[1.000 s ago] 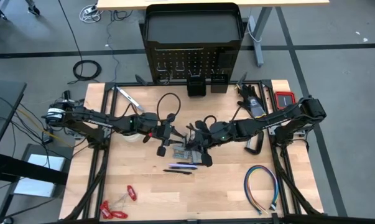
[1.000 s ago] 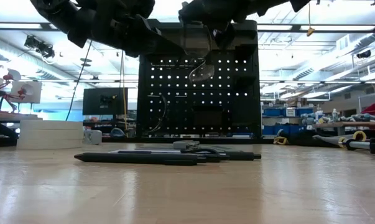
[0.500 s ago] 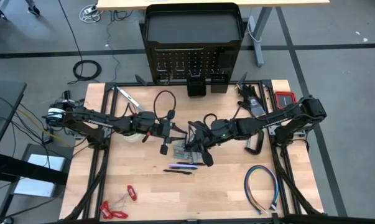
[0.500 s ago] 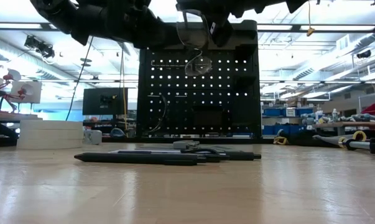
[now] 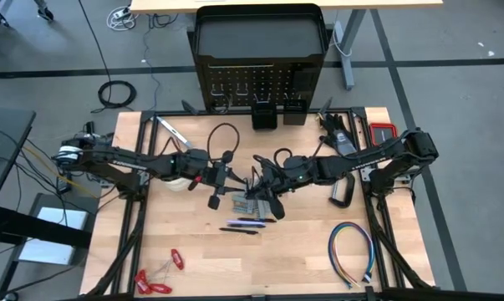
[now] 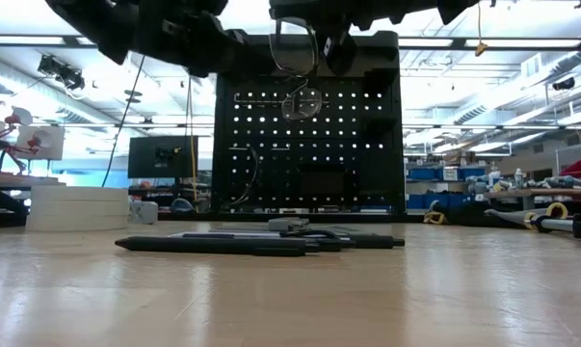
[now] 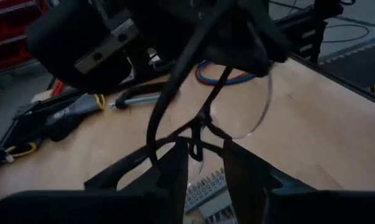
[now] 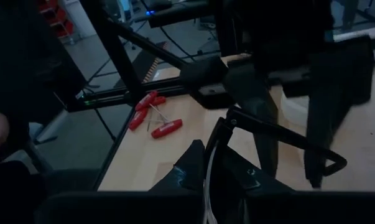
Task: Hang tools onto peg board
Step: Hang the black safety glasses on the peg board
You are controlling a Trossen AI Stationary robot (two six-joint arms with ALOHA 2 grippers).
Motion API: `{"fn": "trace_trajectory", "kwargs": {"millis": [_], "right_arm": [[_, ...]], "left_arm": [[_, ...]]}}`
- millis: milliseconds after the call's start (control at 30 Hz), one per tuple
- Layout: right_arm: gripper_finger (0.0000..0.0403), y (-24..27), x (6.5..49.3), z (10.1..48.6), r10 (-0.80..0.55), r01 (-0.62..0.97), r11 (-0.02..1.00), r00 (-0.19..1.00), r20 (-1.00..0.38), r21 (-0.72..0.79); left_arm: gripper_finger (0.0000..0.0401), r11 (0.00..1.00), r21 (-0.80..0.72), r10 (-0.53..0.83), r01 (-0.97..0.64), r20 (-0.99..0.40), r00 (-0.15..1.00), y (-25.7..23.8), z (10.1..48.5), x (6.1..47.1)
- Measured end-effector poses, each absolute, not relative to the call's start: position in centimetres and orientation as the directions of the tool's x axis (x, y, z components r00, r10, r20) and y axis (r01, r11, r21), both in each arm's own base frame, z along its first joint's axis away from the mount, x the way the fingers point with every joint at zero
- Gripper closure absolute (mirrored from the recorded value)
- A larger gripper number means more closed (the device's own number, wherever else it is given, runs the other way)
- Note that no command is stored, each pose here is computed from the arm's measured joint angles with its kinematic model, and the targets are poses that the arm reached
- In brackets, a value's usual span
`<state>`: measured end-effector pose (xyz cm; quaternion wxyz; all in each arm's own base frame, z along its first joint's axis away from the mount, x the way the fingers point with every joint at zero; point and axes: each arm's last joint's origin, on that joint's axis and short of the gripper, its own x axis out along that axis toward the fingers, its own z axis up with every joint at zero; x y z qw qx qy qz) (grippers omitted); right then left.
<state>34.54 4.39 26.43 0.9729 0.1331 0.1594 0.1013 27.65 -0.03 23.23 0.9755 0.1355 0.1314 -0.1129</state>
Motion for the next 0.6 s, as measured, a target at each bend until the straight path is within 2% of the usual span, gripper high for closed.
{"fn": "trace_trajectory", "kwargs": {"millis": [133, 300, 433, 600], "right_arm": [[0.037, 3.7, 34.6, 26.4, 0.203, -0.12, 0.951, 0.937, -0.284, 0.284], [0.0372, 2.6, 34.8, 26.7, 0.081, -0.025, 0.976, 0.963, -0.258, 0.216], [0.037, 1.8, 35.1, 27.7, 0.015, 0.01, 0.987, 0.988, -0.154, 0.157], [0.0373, 0.2, 36.2, 28.2, -0.035, 0.031, 0.982, 0.999, 0.018, 0.185]], "left_arm": [[0.0295, 0.939, 0.222, -0.18, 0.263, -0.334, 0.925, 0.0, 24.1, 26.2], [0.0295, 0.955, 0.263, -0.025, 0.14, -0.397, 0.917, 0.4, 24.9, 24.2], [0.0295, 0.945, 0.326, 0.156, -0.02, -0.398, 0.904, 0.9, 25.8, 22.8], [0.0295, 0.928, 0.33, 0.3, -0.176, -0.375, 0.877, 1.3, 26.8, 21.3]]}}
